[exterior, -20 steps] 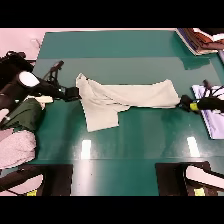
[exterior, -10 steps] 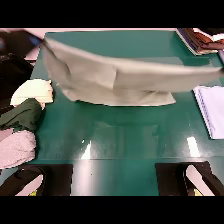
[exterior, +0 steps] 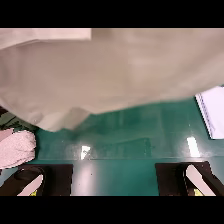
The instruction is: Fold the shirts.
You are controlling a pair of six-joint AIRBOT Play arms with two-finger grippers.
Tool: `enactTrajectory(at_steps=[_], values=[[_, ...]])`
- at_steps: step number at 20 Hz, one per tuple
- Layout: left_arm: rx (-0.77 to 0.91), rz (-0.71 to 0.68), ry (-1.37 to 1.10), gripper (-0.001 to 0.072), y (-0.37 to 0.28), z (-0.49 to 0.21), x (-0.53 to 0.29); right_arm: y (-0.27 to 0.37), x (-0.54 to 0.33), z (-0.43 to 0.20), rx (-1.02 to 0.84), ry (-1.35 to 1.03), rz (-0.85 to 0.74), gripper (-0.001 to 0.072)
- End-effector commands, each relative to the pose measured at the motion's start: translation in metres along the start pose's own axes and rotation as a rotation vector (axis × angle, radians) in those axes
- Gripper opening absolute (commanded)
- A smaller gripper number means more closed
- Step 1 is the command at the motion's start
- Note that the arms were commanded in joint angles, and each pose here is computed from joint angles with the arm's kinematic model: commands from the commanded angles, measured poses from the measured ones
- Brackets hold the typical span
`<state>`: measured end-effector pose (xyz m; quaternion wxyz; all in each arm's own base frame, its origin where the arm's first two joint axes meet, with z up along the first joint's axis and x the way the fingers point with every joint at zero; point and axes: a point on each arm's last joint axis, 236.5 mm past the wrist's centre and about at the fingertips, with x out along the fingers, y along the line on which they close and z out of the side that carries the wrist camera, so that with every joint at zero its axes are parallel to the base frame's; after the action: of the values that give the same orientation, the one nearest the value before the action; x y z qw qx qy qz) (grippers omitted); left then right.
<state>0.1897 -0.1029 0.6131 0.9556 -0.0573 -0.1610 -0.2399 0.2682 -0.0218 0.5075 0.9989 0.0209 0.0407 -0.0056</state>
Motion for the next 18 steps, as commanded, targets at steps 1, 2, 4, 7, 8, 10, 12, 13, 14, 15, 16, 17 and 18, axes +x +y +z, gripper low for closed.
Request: enactTrajectory(at_steps=[1, 2, 4, 7, 8, 10, 12, 13, 14, 15, 16, 17, 18], values=[[-0.004, 0.073, 0.042, 0.0024, 0.025, -0.022, 0.018, -0.004, 0.009, 0.016, 0.021, -0.004, 0.008, 0.0014], [-0.032, 0.099, 0.119, 0.0025, 0.039, -0.053, 0.034, -0.012, 0.028, -0.002, 0.059, 0.059, 0.019, 0.0014], [-0.093, 0.133, 0.315, 0.0024, 0.064, -0.134, 0.069, -0.023, 0.075, -0.058, 0.137, 0.226, 0.057, 0.0014], [-0.184, 0.160, 0.678, 0.0025, 0.094, -0.284, 0.108, -0.027, 0.145, -0.182, 0.167, 0.573, 0.074, 0.0014], [-0.217, 0.172, 0.811, 0.0025, 0.104, -0.341, 0.114, -0.026, 0.164, -0.226, 0.146, 0.699, 0.065, 0.0014], [-0.296, 0.178, 1.014, 0.0025, 0.114, -0.436, 0.119, -0.018, 0.197, -0.296, 0.138, 0.874, 0.087, 0.0014], [-0.341, 0.199, 1.153, 0.0026, 0.127, -0.518, 0.122, -0.013, 0.222, -0.349, 0.160, 0.993, 0.108, 0.0014], [-0.351, 0.211, 1.183, 0.0026, 0.135, -0.547, 0.124, -0.012, 0.234, -0.370, 0.169, 1.029, 0.111, 0.0014], [-0.361, 0.224, 1.196, 0.0026, 0.141, -0.569, 0.127, -0.014, 0.243, -0.386, 0.177, 1.050, 0.109, 0.0014], [-0.379, 0.233, 1.203, 0.0025, 0.146, -0.588, 0.130, -0.016, 0.252, -0.400, 0.186, 1.063, 0.104, 0.0014], [-0.400, 0.238, 1.207, 0.0025, 0.149, -0.599, 0.131, -0.017, 0.257, -0.410, 0.196, 1.074, 0.098, 0.0014], [-0.420, 0.243, 1.213, 0.0025, 0.153, -0.607, 0.130, -0.019, 0.262, -0.418, 0.202, 1.080, 0.093, 0.0014], [-0.417, 0.243, 1.219, 0.0025, 0.159, -0.610, 0.127, -0.023, 0.264, -0.423, 0.209, 1.084, 0.086, 0.0014]])
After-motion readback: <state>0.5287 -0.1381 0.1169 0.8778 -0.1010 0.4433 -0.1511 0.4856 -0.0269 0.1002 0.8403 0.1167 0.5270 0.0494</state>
